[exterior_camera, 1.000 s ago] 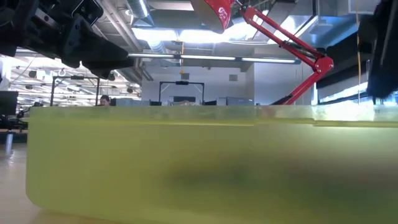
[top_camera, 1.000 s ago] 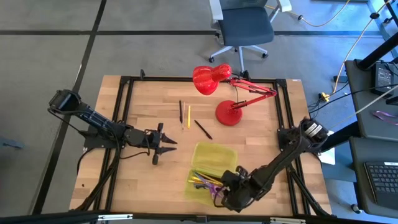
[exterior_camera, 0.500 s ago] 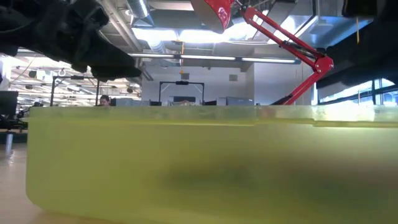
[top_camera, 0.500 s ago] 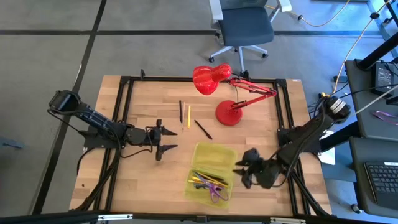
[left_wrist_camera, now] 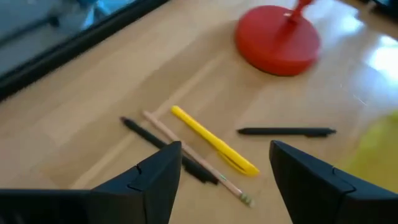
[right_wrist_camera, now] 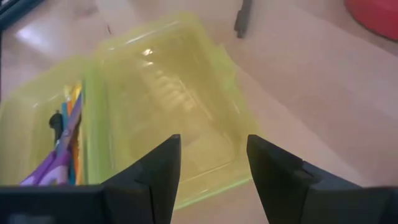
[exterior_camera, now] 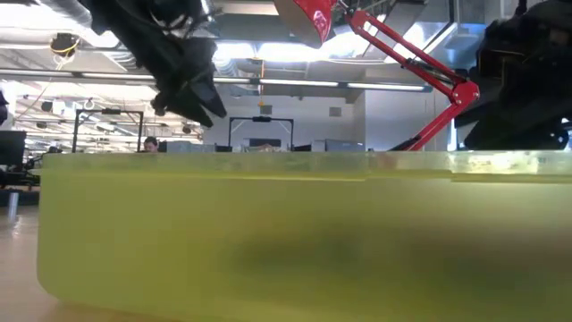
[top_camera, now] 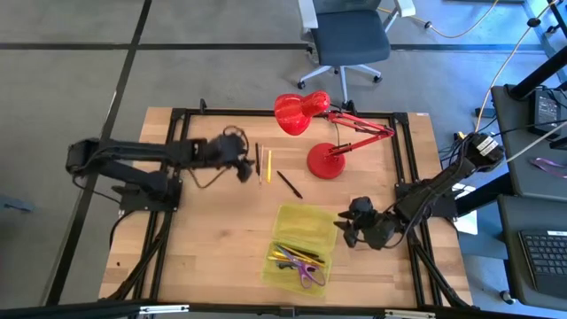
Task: Pick & place school supplies into a supply box
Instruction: Put the black pen into the yellow supply box
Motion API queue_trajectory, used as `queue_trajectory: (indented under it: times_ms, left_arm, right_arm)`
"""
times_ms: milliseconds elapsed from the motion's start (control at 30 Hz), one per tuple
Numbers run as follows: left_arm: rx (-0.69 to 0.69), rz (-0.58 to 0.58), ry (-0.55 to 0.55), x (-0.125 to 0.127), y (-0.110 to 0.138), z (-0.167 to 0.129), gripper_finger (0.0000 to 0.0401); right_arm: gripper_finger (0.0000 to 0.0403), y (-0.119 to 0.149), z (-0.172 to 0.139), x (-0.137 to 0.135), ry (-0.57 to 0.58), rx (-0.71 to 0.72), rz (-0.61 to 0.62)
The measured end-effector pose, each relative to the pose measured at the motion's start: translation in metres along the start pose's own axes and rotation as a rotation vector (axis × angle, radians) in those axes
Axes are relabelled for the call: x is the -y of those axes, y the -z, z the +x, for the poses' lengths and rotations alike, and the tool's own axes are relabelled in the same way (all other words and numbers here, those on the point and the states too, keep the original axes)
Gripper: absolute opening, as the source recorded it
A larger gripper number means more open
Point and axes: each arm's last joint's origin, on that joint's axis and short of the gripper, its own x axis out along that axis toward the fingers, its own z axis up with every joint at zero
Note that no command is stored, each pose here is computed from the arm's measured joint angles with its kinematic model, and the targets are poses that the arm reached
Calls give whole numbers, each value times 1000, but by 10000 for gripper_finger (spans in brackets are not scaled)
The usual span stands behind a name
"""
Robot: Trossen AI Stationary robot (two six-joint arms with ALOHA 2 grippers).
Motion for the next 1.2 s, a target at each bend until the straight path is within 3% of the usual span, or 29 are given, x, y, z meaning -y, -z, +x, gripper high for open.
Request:
queue_trajectory:
  times_ms: [167,367,667,967,1200]
  left_arm:
    - [-13,-89,-84,-25,-8,18,225]
    - [-6,-143,-145,-36,-8,55,212]
    - [-127,-247,-207,-55,11,102,202]
    - [-196,-268,-228,-58,29,127,202]
    - [-228,-242,-269,-60,34,130,190]
  right_arm:
    - [188,-5,4,3,22,6,-49]
    - [188,-9,8,5,13,-43,-36]
    - [188,-9,8,5,12,-47,-64]
    - [188,-9,8,5,12,-48,-81]
    - [188,-9,8,5,13,-48,-84]
